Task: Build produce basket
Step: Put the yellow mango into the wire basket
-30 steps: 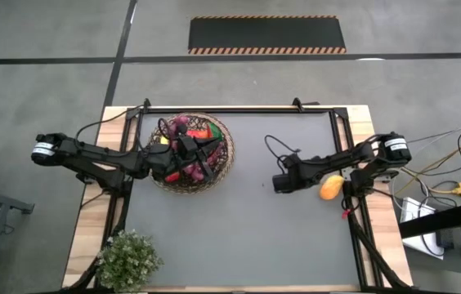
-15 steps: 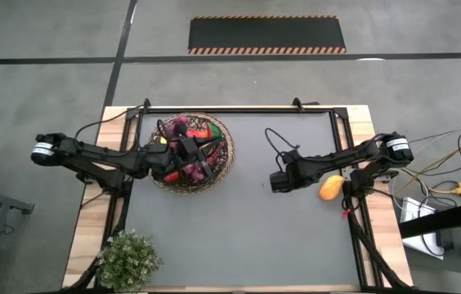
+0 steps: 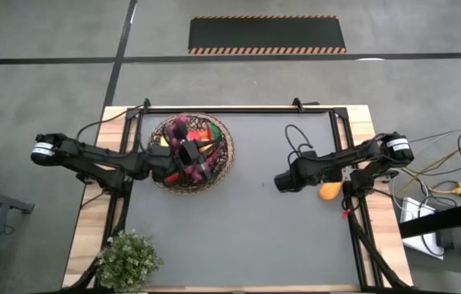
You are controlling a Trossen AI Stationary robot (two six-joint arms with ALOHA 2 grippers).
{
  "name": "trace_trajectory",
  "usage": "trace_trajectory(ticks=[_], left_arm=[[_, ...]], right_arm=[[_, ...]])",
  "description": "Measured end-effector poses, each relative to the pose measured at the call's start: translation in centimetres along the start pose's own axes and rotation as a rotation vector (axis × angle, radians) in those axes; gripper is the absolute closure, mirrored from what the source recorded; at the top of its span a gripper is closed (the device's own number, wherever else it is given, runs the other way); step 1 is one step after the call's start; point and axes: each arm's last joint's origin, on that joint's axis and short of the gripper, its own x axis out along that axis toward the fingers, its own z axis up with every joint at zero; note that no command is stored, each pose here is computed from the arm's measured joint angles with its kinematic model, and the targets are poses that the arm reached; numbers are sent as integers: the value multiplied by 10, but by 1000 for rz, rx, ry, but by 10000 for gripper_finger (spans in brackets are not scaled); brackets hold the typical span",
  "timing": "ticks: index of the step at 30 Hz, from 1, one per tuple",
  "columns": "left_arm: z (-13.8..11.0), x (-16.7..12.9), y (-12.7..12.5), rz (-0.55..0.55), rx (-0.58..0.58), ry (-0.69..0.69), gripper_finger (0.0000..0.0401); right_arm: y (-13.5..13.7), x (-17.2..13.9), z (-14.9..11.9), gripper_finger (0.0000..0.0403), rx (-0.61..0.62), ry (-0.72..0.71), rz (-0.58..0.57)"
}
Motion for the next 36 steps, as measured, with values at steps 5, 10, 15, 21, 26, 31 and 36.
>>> trace_trajectory(ticks=[5, 10, 15, 21, 26, 31, 36], left_arm=[[-19, -2, -5, -11, 37, 46, 395], [-24, -4, -3, 48, 84, 70, 395], [-19, -5, 0, 83, 109, 61, 395], [-18, -5, 1, 85, 134, 55, 395], [-18, -5, 2, 88, 164, 52, 395], [-16, -5, 3, 92, 183, 43, 395], [-16, -5, 3, 94, 202, 40, 395]], right_arm=[[-6, 12, -15, 157, 109, 108, -68], [-9, 21, -26, 132, 211, 120, -95], [-12, 25, -30, 110, 281, 106, -124], [-16, 35, -31, 96, 315, 89, -159], [-16, 47, -34, 95, 326, 90, -154], [-14, 60, -36, 104, 331, 103, -119], [-12, 71, -39, 121, 334, 117, -81]])
